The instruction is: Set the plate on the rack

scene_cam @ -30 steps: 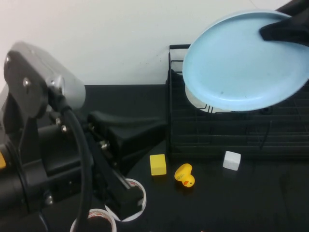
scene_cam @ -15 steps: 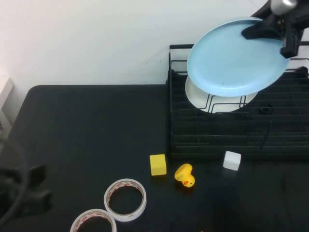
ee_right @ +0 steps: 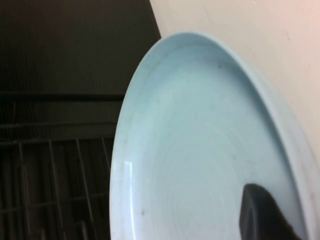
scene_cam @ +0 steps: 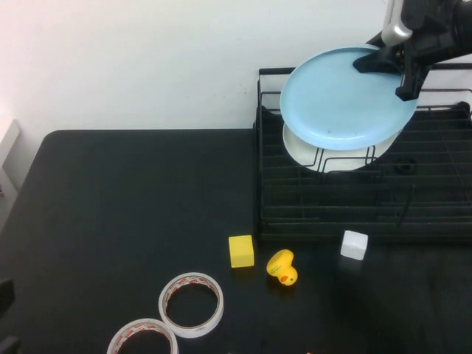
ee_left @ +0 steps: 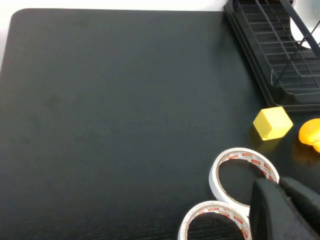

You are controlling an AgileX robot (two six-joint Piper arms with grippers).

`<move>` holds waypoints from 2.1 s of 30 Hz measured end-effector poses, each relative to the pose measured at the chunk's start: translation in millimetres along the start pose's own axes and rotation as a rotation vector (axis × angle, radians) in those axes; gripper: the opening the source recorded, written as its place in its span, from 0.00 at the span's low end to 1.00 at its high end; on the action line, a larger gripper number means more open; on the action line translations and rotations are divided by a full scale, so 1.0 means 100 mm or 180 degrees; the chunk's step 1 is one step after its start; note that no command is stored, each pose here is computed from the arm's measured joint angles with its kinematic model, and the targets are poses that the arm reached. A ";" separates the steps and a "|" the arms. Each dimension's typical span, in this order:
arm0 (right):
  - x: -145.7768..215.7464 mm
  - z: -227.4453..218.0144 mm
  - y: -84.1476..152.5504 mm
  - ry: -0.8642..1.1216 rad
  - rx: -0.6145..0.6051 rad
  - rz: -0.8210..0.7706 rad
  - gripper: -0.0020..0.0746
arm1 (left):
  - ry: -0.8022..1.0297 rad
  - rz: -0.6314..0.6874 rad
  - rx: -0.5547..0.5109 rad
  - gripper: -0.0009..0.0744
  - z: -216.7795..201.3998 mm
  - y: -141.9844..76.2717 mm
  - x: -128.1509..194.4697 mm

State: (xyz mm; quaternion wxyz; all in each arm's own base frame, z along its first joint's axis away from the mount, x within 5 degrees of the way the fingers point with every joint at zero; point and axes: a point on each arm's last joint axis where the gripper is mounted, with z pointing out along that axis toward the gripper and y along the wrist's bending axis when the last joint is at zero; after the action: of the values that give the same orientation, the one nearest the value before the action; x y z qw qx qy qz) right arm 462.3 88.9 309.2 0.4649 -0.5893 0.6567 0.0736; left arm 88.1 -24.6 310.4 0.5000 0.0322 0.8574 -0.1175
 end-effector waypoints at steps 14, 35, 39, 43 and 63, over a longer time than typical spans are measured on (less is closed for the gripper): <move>-0.07 -0.07 -0.01 -0.0044 0.0044 -0.0339 0.19 | 0.0113 0.0004 -0.0032 0.01 -0.01 0.01 0.03; -0.05 -0.06 0.02 0.0010 -0.0080 -0.0465 0.19 | 0.0119 0.0004 -0.0033 0.01 -0.01 0.01 0.04; -0.02 -0.04 0.03 0.0040 -0.0097 -0.0474 0.19 | 0.0159 0.0004 -0.0043 0.01 -0.01 0.01 0.05; -0.01 -0.04 0.03 0.0056 -0.0103 -0.0484 0.19 | 0.0203 0.0004 -0.0054 0.01 -0.01 0.02 0.06; -0.08 -0.12 -0.02 0.0053 0.0086 0.0189 0.46 | 0.0430 -0.0004 -0.0103 0.01 -0.01 0.03 0.12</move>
State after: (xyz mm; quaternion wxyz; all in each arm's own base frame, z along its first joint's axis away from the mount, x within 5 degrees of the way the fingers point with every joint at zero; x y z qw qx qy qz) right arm 456.7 86.5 322.6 0.4649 -0.5638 0.6787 0.0736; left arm 81.3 -22.1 299.8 0.4415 0.0315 0.8910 -0.1015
